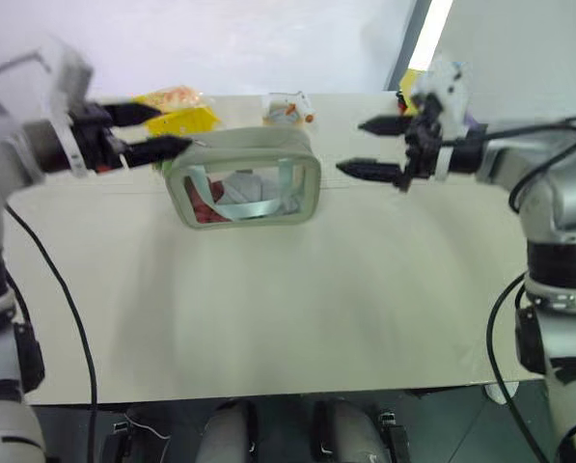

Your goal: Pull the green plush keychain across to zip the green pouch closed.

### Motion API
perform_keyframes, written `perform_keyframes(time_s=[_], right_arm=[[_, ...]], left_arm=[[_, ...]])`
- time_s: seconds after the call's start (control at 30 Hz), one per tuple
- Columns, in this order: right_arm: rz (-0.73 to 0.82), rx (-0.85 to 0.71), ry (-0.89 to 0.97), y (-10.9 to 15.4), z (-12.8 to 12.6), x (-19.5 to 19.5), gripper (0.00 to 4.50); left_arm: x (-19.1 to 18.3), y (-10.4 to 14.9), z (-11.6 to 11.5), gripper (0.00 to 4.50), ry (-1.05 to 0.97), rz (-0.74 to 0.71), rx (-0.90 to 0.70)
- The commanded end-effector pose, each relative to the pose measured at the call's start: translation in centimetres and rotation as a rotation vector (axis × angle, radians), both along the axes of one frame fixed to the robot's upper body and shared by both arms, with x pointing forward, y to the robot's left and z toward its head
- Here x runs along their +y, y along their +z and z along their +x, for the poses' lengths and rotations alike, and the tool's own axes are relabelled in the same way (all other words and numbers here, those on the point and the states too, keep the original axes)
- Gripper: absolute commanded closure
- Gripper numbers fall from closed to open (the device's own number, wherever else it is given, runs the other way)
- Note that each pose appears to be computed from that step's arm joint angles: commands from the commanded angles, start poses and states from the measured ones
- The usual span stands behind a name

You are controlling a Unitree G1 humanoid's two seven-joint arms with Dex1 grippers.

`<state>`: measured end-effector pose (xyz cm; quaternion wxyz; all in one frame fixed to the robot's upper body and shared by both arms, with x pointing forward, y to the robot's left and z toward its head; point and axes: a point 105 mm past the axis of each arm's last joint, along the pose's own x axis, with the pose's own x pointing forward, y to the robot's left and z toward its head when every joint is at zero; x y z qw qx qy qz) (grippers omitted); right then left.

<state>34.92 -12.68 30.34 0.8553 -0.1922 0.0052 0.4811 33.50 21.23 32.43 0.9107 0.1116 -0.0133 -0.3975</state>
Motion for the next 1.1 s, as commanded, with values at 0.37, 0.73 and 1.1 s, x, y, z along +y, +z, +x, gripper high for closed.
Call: perform_keyframes(time_s=[0.37, 0.73, 1.1], right_arm=[[-0.023, -0.041, 0.024, 0.8, 1.2, -0.2, 0.0], [-0.064, -0.035, -0.023, -0.3, 2.0, -1.3, 0.0], [-0.148, -0.195, 0.2, -0.7, 4.1, 9.6, 0.0]], left_arm=[[0.8, -3.3, 1.5, 0.1, 0.002, 0.059, 0.015], [0.3, -3.6, 2.1, 0.1, -0.009, 0.07, 0.002], [3.2, -4.4, -1.9, 0.1, 0.098, 0.027, 0.073]])
